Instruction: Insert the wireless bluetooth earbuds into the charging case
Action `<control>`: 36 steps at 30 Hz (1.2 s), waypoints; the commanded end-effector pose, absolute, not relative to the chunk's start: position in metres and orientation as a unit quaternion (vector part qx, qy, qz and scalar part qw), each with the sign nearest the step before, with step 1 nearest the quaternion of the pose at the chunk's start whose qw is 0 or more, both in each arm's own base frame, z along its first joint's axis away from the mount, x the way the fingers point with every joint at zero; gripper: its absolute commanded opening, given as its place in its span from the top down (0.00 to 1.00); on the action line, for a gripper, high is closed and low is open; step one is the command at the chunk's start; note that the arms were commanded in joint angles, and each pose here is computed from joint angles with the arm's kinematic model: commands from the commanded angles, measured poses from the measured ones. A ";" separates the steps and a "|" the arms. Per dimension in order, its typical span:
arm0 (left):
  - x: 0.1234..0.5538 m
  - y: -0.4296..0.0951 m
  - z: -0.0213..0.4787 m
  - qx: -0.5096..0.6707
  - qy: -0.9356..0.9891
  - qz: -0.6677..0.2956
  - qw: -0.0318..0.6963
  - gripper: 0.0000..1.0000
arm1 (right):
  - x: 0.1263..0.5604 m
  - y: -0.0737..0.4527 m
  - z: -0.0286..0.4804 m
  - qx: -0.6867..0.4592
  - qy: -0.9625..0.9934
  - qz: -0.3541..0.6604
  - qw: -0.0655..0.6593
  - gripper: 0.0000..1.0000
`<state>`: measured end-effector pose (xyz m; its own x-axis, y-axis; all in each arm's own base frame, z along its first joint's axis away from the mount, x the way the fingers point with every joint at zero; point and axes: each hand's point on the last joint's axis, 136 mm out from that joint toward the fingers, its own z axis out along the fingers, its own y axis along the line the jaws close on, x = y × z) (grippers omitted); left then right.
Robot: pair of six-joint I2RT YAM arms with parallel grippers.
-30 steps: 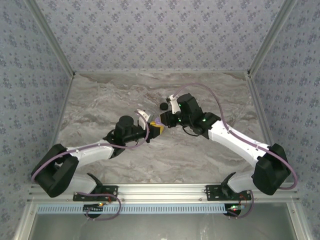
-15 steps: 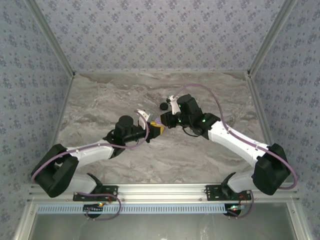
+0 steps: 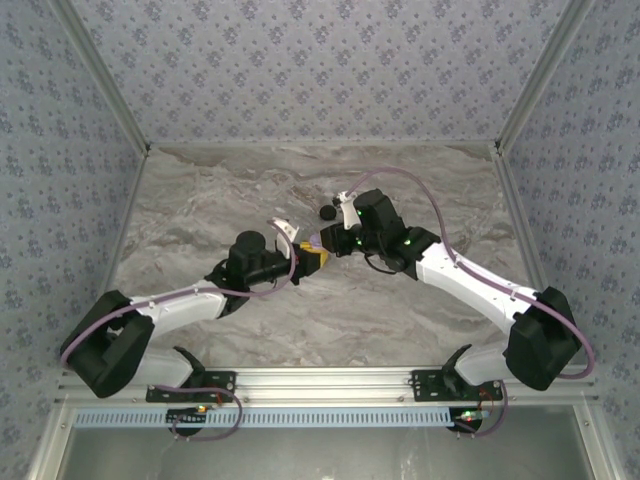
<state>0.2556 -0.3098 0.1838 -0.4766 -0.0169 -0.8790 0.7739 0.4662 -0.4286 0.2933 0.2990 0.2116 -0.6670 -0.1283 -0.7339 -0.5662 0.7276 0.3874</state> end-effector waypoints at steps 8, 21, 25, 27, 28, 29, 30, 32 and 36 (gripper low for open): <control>0.259 -0.313 0.224 0.275 0.690 -0.451 0.495 0.86 | 0.274 0.305 0.211 -0.219 0.859 0.330 0.324 0.77; 0.250 -0.314 0.229 0.311 0.675 -0.431 0.512 0.86 | 0.274 0.303 0.214 -0.224 0.864 0.320 0.317 0.53; 0.252 -0.310 0.223 0.305 0.686 -0.418 0.511 0.86 | 0.280 0.297 0.224 -0.214 0.864 0.305 0.340 0.43; 0.255 -0.305 0.219 0.295 0.696 -0.404 0.514 0.85 | 0.287 0.288 0.227 -0.197 0.868 0.286 0.354 0.42; 0.257 -0.301 0.218 0.290 0.702 -0.396 0.516 0.85 | 0.292 0.283 0.227 -0.189 0.872 0.277 0.357 0.42; 0.258 -0.298 0.217 0.286 0.707 -0.388 0.517 0.85 | 0.296 0.278 0.227 -0.181 0.875 0.270 0.360 0.42; 0.257 -0.294 0.217 0.284 0.710 -0.381 0.519 0.86 | 0.302 0.272 0.225 -0.168 0.879 0.262 0.360 0.41; 0.255 -0.286 0.216 0.279 0.717 -0.368 0.523 0.86 | 0.312 0.264 0.220 -0.151 0.887 0.256 0.353 0.41; 0.250 -0.267 0.217 0.264 0.736 -0.341 0.522 0.86 | 0.334 0.263 0.202 -0.151 0.910 0.230 0.311 0.42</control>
<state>0.2486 -0.2816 0.2082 -0.3413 0.0280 -0.9395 0.7733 0.5766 -0.2637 0.3195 0.2768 0.2255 -0.7034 -0.0996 -0.7038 -0.4842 0.7920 0.3718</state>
